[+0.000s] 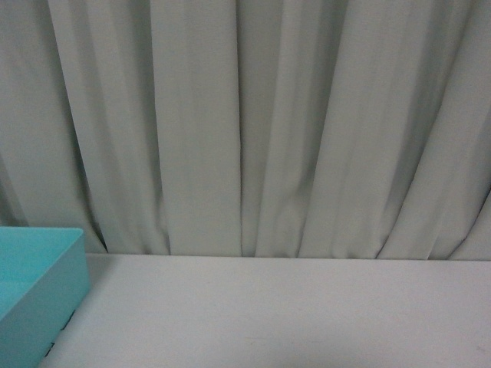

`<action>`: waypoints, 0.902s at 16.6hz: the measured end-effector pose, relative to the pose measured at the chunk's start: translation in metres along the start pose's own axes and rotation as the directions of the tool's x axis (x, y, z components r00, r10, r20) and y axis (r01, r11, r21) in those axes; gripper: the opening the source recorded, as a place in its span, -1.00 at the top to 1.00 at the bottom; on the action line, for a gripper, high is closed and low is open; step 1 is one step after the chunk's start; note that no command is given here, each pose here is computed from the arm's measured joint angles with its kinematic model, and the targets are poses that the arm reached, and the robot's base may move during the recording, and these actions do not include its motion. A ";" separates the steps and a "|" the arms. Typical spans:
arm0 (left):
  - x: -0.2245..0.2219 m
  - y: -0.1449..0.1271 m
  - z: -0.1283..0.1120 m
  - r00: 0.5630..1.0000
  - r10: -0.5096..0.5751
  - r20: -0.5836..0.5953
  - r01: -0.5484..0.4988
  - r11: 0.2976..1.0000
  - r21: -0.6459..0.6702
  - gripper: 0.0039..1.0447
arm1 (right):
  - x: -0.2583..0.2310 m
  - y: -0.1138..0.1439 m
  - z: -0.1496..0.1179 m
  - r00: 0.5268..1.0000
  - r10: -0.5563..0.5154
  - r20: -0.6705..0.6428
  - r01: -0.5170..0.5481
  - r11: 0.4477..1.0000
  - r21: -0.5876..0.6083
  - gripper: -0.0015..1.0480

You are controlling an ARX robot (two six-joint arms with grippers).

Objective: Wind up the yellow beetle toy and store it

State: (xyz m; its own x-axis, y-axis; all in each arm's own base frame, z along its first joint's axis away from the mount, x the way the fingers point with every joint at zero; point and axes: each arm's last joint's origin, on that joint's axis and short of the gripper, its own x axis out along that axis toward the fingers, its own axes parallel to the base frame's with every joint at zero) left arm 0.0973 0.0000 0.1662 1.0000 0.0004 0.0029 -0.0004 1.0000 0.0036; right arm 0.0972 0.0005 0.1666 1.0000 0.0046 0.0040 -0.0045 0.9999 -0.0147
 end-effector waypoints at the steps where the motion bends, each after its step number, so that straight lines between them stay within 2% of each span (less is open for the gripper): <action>1: 0.000 0.000 0.000 1.000 0.000 0.000 0.000 1.000 -0.001 0.77 | 0.000 0.000 0.000 1.000 0.000 0.000 0.000 1.000 0.000 -0.87; 5: 0.000 0.000 0.000 1.000 0.000 0.000 0.000 1.000 -0.001 -0.12 | 0.000 0.000 0.000 1.000 0.000 0.000 0.000 1.000 0.000 -0.87; 6: 0.000 0.000 0.000 1.000 0.000 0.000 0.000 1.000 -0.001 -0.40 | 0.000 0.000 0.000 1.000 0.000 0.000 0.000 1.000 0.000 -0.87; 12: 0.000 0.000 0.000 1.000 0.000 0.000 0.000 1.000 -0.001 -0.70 | 0.000 0.000 0.000 1.000 0.000 0.000 0.000 1.000 0.000 -0.87; 14: 0.000 0.000 0.000 1.000 0.000 0.000 0.000 1.000 0.000 -0.91 | 0.000 0.000 0.000 1.000 0.000 0.000 0.000 1.000 0.000 -0.87; 15: 0.000 0.000 0.000 1.000 0.000 0.000 0.000 1.000 0.000 -0.86 | 0.000 0.000 0.000 1.000 0.000 0.000 0.000 1.000 0.000 -0.87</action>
State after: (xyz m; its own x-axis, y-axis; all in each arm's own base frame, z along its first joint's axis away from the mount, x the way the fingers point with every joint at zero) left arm 0.0973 0.0000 0.1662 1.0000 0.0004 0.0029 -0.0004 1.0000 0.0032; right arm 0.0972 0.0005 0.1666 1.0000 0.0046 0.0040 -0.0045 0.9999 -0.0143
